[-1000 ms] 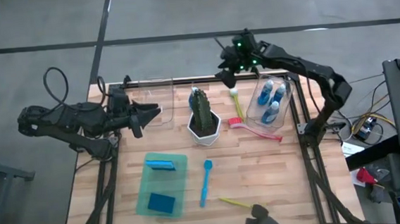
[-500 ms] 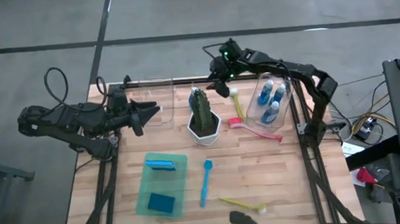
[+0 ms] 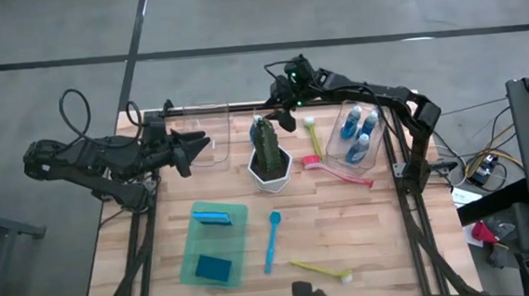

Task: Pick & Place Kitchen Sink Supplies
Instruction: Put the blue dishwashing liquid bottle into the right transparent bin

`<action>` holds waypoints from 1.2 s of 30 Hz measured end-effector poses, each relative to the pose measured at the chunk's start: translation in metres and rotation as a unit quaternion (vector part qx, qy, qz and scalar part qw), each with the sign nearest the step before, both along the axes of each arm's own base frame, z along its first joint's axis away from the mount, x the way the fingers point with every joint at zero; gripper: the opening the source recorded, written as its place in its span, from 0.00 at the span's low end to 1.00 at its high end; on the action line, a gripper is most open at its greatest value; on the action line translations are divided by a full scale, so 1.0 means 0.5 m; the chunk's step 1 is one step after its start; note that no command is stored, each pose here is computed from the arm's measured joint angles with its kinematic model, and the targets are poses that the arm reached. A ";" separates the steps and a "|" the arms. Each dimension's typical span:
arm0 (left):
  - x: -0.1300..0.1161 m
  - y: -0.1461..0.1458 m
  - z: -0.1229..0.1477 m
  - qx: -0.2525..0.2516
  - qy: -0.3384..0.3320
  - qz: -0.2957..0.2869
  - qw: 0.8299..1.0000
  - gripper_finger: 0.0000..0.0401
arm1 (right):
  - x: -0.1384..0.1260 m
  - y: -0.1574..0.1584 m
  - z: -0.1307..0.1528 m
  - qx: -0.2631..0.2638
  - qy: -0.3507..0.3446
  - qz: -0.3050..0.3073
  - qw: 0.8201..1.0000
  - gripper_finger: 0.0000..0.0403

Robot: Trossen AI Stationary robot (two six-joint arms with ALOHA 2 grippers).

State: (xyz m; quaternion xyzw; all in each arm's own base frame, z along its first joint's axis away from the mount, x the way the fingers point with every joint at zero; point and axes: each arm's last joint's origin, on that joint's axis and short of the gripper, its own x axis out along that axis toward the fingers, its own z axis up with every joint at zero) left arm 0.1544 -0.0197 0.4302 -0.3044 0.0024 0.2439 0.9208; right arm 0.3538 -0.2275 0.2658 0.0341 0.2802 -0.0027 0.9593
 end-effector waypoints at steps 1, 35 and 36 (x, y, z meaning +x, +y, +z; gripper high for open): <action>0.000 0.000 0.000 0.000 0.000 0.001 1.000 0.38 | 0.001 0.002 0.000 0.002 -0.002 0.004 1.000 0.55; 0.001 0.000 -0.002 0.002 0.005 0.000 1.000 0.38 | 0.016 0.025 -0.045 -0.020 -0.050 0.010 0.998 0.55; 0.001 0.000 -0.002 0.002 0.005 0.001 1.000 0.38 | 0.016 0.025 -0.046 -0.024 -0.053 0.008 0.998 0.55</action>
